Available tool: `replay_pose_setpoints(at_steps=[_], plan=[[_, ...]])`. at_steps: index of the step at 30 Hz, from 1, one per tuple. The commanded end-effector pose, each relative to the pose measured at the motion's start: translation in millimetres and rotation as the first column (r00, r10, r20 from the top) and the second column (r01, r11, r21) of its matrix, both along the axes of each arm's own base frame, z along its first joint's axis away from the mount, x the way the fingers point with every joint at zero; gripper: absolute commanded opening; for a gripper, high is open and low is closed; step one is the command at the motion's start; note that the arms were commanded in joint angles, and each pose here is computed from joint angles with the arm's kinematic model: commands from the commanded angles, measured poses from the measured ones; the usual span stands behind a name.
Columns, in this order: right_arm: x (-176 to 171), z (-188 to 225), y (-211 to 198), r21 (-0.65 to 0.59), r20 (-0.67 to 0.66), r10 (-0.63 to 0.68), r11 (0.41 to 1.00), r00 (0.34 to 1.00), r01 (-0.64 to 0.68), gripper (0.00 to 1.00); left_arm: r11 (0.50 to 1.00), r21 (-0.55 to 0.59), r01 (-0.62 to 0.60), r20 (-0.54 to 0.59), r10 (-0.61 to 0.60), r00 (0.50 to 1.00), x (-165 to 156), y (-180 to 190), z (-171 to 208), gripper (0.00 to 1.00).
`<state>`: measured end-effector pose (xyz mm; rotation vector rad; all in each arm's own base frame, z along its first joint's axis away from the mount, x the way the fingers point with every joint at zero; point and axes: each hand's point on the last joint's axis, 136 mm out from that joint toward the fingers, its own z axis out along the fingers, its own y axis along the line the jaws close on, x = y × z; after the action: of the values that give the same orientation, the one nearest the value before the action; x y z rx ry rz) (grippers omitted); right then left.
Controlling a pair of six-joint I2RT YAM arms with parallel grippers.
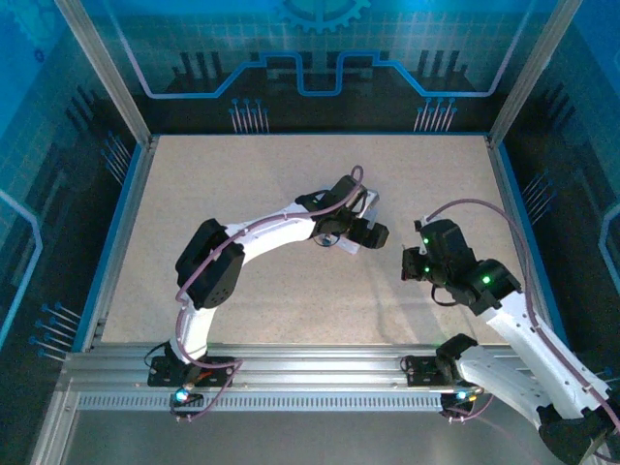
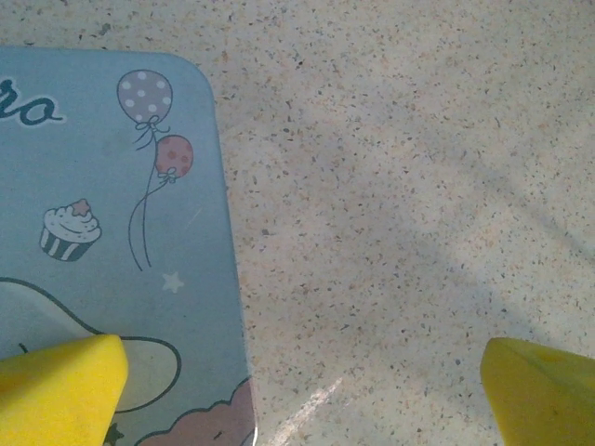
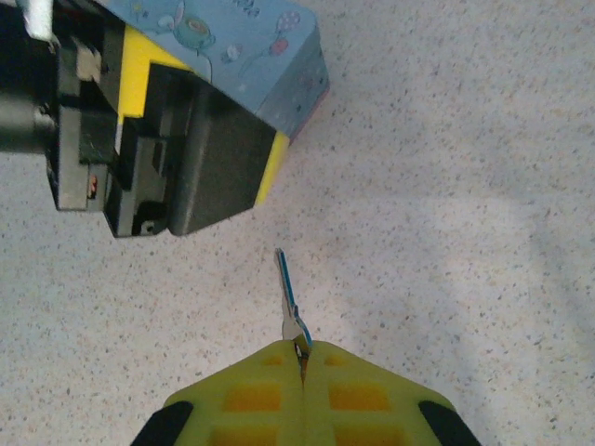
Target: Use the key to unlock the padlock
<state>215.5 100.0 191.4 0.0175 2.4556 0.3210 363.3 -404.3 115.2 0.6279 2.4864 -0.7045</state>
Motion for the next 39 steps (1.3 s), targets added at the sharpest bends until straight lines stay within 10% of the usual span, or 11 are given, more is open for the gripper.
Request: replay_pose_setpoints(at_steps=[1,16,39], plan=[[0.0,-2.5,2.3,0.032,-0.016,-0.008,0.999,1.000,0.008,0.00,0.997,-0.079,0.021,0.059,-0.016,0.998,-1.6,-5.0,54.8,0.99],[12.0,-2.5,38.8,0.150,0.002,0.109,0.983,0.994,-0.108,0.00,0.972,-0.212,-0.098,0.207,0.143,0.968,-7.2,96.7,100.9,0.99],[79.7,-41.1,115.8,0.494,0.012,0.303,0.827,0.953,-0.269,0.00,0.946,-0.260,-0.191,0.013,0.202,0.979,-43.6,143.6,-1.5,0.98]])
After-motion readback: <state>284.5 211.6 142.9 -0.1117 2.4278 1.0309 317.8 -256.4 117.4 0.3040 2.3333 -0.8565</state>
